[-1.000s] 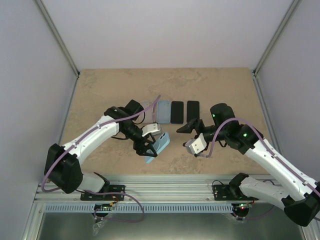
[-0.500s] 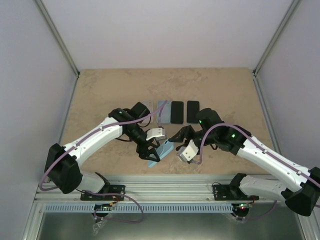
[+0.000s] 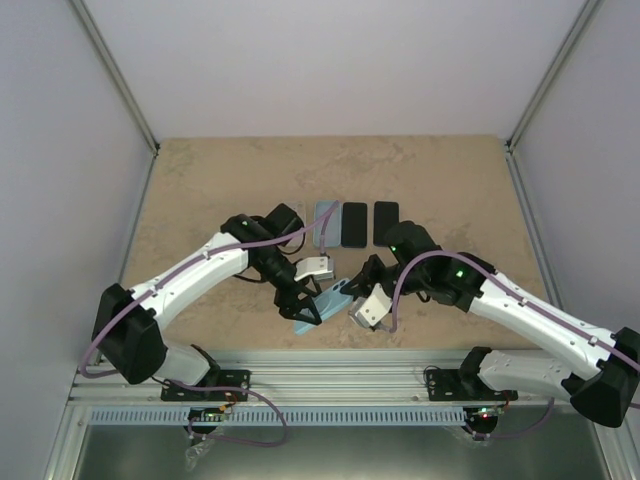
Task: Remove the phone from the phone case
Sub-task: Pick up the phone at the center of the board.
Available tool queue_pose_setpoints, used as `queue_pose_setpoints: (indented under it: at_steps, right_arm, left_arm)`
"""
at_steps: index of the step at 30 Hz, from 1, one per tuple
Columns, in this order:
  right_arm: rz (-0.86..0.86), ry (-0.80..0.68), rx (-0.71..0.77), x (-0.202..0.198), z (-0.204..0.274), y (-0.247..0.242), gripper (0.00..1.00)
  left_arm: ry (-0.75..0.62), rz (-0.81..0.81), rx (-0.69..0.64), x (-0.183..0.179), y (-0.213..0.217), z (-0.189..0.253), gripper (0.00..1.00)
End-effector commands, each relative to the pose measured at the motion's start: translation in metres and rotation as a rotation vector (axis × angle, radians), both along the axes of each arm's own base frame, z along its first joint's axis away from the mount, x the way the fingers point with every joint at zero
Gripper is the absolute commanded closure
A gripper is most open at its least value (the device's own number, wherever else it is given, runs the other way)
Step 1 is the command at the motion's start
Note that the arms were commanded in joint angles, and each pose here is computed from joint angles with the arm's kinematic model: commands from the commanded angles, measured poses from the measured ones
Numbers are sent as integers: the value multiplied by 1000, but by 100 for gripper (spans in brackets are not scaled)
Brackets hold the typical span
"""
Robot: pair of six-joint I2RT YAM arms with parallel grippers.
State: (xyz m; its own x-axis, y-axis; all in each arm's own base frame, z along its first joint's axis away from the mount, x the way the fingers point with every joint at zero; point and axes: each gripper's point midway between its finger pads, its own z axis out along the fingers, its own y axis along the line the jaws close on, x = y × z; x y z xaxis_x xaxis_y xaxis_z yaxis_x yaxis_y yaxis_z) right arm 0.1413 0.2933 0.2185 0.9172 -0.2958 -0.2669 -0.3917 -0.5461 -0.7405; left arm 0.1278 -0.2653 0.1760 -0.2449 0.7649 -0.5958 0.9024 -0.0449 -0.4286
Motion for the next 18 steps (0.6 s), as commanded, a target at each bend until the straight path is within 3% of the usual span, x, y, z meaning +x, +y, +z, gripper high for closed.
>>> queue_pose_setpoints:
  at_steps: [1, 4, 9, 13, 18]
  right_arm:
    - [-42, 38, 16, -1, 3, 1, 100]
    - [-91, 84, 32, 1, 8, 0, 99]
    - [-195, 209, 60, 8, 14, -3, 99]
    - [-291, 369, 89, 16, 22, -5, 100]
    - [-417, 649, 109, 31, 17, -10, 100]
  left_arm:
    - [-36, -24, -83, 2, -11, 20, 53]
    - [-78, 2, -84, 8, -10, 25, 29]
    - [-202, 120, -178, 34, -4, 55, 9]
    - [-290, 223, -223, 56, 8, 74, 3]
    - [-357, 234, -202, 60, 20, 78, 2]
